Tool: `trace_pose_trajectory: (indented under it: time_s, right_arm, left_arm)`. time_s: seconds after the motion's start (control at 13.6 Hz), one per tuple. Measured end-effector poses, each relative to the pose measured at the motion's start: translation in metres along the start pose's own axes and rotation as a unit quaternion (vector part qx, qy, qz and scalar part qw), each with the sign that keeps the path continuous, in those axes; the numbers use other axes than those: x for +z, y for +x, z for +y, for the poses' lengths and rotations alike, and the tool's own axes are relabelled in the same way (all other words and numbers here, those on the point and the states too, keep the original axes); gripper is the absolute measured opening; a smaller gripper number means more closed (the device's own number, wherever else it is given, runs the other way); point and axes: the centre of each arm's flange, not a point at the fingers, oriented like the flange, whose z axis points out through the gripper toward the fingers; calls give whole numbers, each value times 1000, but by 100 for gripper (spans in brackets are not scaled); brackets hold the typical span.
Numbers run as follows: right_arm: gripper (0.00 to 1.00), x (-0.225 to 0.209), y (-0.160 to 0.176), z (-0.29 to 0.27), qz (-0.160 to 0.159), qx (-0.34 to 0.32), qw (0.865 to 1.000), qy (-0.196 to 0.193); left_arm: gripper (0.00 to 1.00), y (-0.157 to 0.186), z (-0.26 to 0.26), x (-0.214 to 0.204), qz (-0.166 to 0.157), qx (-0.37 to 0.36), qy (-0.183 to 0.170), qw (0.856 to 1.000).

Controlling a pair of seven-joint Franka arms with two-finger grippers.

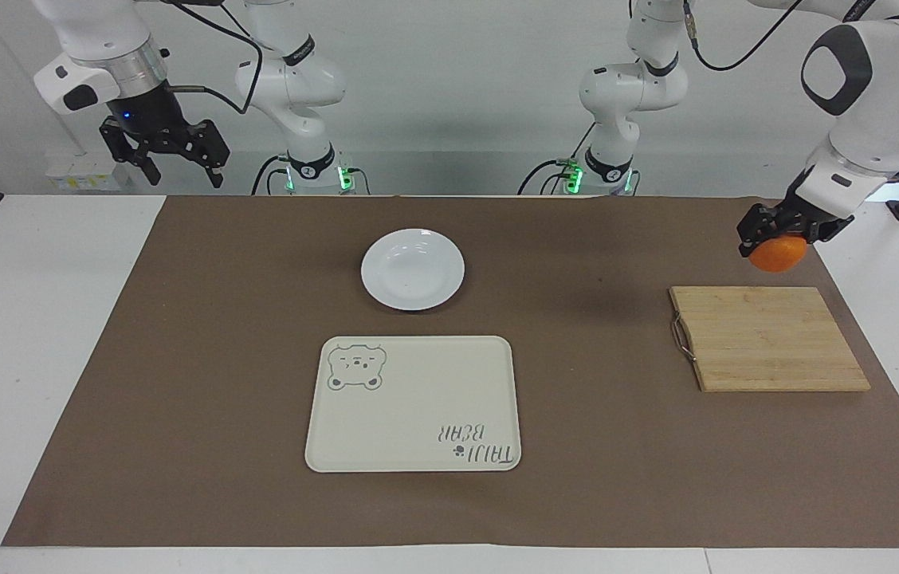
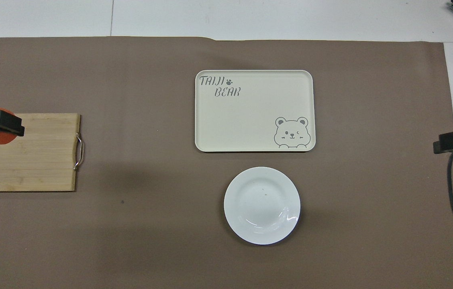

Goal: Place orange and plate with both arms
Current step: 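Lift the orange with the left gripper and carry it over the plate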

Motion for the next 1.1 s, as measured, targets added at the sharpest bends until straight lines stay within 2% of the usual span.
trace_pose_trajectory:
  time_s: [0.44, 0.81, 1.1]
  right_arm:
    - [100, 0, 0, 0, 0, 0, 1000, 0]
    - [100, 0, 0, 0, 0, 0, 1000, 0]
    - [100, 0, 0, 0, 0, 0, 1000, 0]
  left_arm:
    - [76, -12, 142, 2, -1, -24, 5, 1000]
    - [76, -50, 258, 15, -7, -39, 12, 999]
    - [76, -84, 336, 47, 3, -53, 10, 999]
